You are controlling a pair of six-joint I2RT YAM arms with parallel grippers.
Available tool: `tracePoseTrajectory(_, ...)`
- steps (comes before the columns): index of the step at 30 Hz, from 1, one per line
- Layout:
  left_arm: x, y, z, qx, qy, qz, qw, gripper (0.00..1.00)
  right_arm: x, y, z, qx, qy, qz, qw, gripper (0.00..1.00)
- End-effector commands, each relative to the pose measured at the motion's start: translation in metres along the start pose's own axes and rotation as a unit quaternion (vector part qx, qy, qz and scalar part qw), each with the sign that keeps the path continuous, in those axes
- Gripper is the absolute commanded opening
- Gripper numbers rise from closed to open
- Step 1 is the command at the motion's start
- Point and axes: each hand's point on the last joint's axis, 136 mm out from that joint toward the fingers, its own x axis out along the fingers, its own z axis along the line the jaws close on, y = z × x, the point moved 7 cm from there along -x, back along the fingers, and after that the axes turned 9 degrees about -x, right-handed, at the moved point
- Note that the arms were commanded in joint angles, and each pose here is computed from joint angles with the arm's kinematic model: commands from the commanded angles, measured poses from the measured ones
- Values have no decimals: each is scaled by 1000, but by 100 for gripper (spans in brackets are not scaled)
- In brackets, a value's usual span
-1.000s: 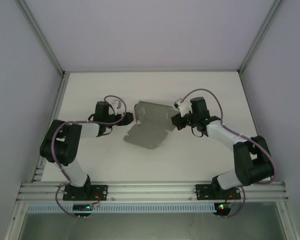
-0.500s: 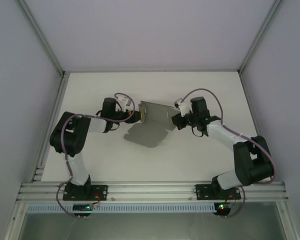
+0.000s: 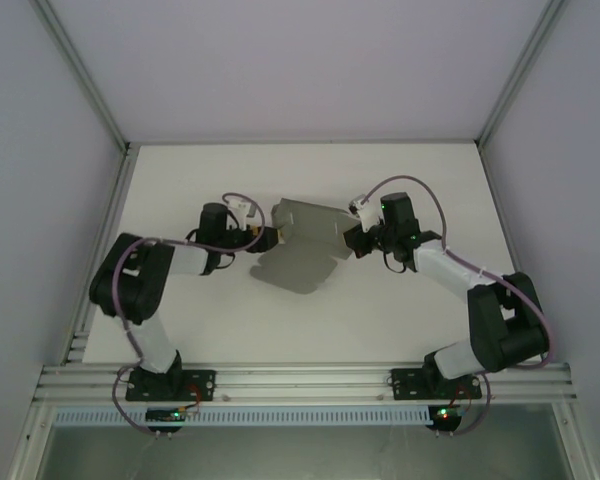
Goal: Assemble paper box
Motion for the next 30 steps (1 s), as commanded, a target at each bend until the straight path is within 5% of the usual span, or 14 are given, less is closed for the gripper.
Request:
tracePoseTrajectory(1, -19, -8, -3, 7, -55, -18, 998, 76, -7, 2, 2, -10, 17, 4, 1000, 0)
tracePoseTrajectory(11, 14, -28, -18, 44, -34, 8, 998, 68, -5, 3, 4, -10, 12, -1, 1000, 0)
tracePoseTrajectory(18, 33, -31, -12, 67, -72, 5, 995, 31, -4, 3, 8, -15, 0, -6, 1000, 2)
tracePoseTrajectory(20, 34, -31, -14, 72, -79, 1, 994, 2, -5, 3, 6, -6, 10, -1, 1000, 12)
tracePoseTrajectory(22, 31, -31, -16, 85, -100, -9, 991, 0, -9, 2, 4, 1, 20, 4, 1000, 23)
tracePoseTrajectory(25, 24, -30, -19, 113, -140, -18, 983, 0, -26, -5, -2, -10, 72, 9, 997, 71)
tracePoseTrajectory(28, 20, -27, -26, 142, -151, -22, 978, 0, -50, -22, -15, -55, 167, 16, 984, 98)
tracePoseTrajectory(30, 20, -23, -32, 164, -145, -22, 976, 0, -60, -33, -15, -76, 177, 22, 981, 99)
